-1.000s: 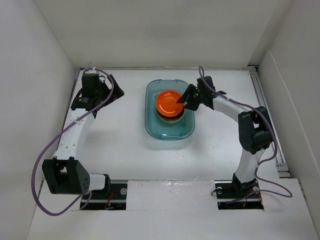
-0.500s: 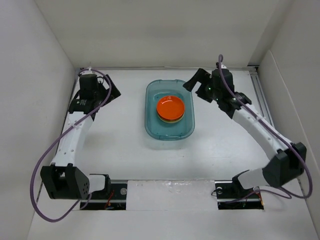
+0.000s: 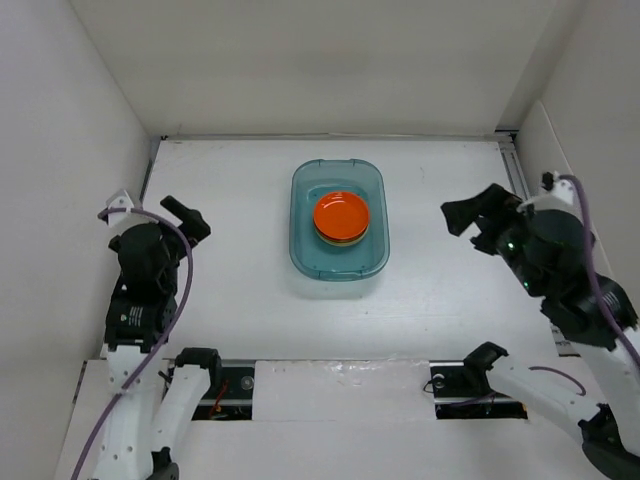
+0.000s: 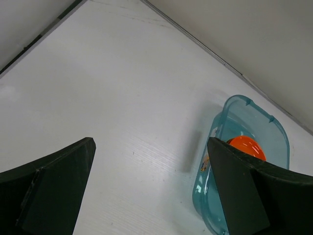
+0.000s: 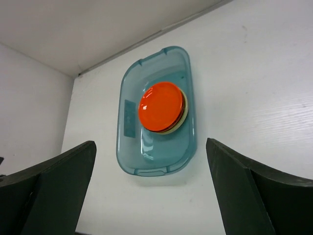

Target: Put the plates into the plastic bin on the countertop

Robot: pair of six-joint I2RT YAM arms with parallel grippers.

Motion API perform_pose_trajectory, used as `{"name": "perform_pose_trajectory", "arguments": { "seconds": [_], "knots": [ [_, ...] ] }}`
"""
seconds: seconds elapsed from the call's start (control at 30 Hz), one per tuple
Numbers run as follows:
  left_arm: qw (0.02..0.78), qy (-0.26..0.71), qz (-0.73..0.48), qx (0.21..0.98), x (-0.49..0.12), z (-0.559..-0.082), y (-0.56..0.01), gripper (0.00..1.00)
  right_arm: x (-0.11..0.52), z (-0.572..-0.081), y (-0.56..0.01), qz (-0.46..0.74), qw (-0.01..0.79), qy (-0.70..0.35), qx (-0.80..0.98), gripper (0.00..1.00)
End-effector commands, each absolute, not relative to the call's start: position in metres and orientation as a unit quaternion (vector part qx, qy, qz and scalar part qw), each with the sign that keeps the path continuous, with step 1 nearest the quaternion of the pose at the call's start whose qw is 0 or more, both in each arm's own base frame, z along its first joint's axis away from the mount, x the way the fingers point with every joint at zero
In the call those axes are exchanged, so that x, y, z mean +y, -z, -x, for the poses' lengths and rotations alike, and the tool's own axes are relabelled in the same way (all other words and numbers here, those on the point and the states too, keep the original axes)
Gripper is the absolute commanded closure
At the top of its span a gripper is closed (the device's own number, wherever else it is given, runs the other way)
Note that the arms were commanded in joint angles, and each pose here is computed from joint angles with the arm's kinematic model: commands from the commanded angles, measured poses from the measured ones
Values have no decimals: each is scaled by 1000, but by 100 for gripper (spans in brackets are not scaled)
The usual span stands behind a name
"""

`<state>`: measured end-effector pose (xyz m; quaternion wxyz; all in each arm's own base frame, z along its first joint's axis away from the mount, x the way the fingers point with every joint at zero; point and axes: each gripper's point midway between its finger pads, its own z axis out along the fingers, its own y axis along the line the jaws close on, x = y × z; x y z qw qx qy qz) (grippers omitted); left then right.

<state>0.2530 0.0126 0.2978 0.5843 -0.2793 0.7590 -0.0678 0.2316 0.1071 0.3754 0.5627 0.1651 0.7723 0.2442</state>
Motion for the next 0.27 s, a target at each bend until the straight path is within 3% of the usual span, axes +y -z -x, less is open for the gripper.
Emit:
{"name": "perform_pose_trajectory", "arguments": {
  "seconds": [0.0,0.23],
  "knots": [
    [598,43,305,740,25,-236,-296,0,62,-200,-379,-180,580,-184,772,0],
    [610,49,305,730,24,-236,-296,0,36,-170,-382,-198,595,-189,755,0]
  ]
}}
